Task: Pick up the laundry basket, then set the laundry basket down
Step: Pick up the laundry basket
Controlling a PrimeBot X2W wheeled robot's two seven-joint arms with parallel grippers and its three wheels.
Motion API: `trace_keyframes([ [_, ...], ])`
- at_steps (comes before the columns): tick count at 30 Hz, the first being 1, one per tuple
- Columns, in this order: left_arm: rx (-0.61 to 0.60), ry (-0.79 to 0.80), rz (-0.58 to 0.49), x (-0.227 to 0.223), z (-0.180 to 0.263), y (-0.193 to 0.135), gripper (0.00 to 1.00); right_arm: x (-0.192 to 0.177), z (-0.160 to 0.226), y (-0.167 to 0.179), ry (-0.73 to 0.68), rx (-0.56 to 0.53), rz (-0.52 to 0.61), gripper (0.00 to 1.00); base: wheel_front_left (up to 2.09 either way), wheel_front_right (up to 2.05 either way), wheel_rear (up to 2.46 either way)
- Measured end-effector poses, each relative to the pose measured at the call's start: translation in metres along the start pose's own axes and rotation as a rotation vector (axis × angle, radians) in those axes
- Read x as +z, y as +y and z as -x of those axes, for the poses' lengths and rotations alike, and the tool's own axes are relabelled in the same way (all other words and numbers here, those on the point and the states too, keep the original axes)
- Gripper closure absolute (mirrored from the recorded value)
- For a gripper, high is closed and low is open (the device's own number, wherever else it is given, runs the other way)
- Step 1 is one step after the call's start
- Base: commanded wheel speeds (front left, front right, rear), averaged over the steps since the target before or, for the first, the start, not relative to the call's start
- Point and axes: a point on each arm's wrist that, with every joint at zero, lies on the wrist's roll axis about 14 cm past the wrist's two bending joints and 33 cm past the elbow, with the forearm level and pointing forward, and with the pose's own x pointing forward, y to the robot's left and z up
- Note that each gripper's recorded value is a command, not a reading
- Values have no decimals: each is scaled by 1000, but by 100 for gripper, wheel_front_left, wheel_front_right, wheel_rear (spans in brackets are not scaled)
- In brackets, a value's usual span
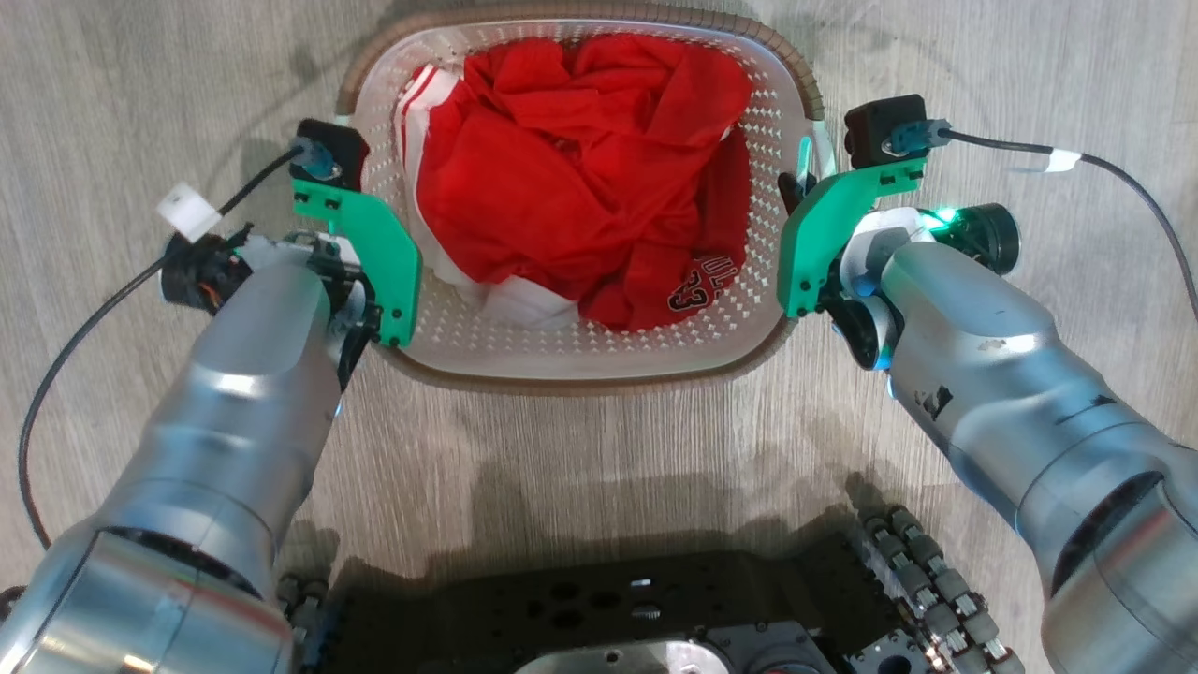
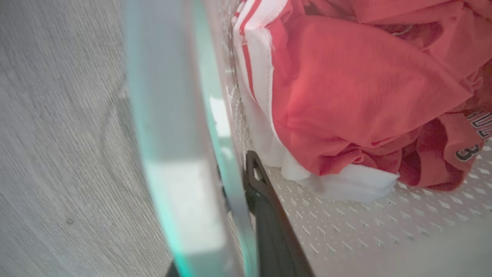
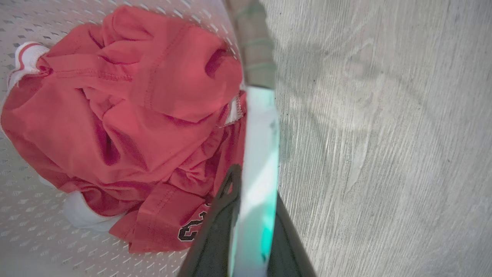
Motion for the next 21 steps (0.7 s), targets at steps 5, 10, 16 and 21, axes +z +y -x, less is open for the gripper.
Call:
trace_keyframes([
  [5,-23,34,-14,-4,5,-7,100,0,5,-1,21,-4,15,100,0,0,0],
  [10,-29,48,-22,-7,16,-11,100,6,14,3,38,2,43,100,0,0,0],
  [16,-37,52,-16,-8,31,-17,100,16,28,8,36,7,76,100,0,0,0],
  [21,-38,62,-31,-8,52,-22,100,14,47,17,54,15,82,100,0,0,0],
])
